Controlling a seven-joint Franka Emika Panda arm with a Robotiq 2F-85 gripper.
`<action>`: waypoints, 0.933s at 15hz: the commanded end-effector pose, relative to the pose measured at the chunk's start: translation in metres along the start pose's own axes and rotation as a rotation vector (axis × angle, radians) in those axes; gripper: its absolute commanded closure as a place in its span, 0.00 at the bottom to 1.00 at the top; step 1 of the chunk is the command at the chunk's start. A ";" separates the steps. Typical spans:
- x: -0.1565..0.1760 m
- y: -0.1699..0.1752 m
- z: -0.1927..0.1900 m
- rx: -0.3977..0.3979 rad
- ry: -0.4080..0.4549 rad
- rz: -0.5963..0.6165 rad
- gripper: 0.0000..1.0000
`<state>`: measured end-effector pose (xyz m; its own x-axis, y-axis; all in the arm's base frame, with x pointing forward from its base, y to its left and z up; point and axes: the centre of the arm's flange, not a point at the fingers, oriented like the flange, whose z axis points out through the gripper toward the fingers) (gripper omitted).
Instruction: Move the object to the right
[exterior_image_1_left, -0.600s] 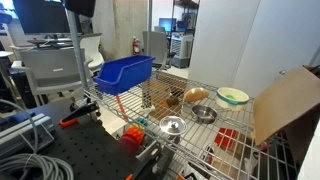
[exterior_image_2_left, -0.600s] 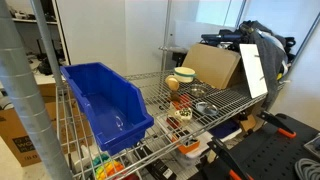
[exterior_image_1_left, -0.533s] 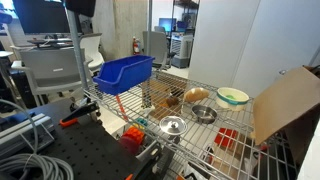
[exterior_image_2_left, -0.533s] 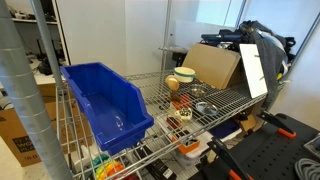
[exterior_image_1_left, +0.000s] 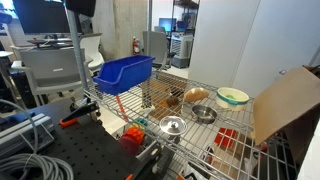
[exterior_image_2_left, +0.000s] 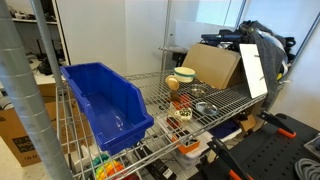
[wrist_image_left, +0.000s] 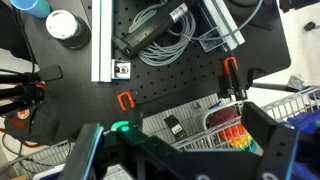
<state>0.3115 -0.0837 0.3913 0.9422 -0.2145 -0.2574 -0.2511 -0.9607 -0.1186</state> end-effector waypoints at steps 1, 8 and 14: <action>0.000 0.000 0.000 0.000 0.000 0.000 0.00; 0.082 -0.084 0.038 -0.018 0.108 0.071 0.00; 0.165 -0.147 0.119 -0.013 0.163 0.153 0.00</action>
<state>0.4205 0.0266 0.2973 0.9356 -0.3310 -0.1226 -0.3420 -0.9361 -0.0824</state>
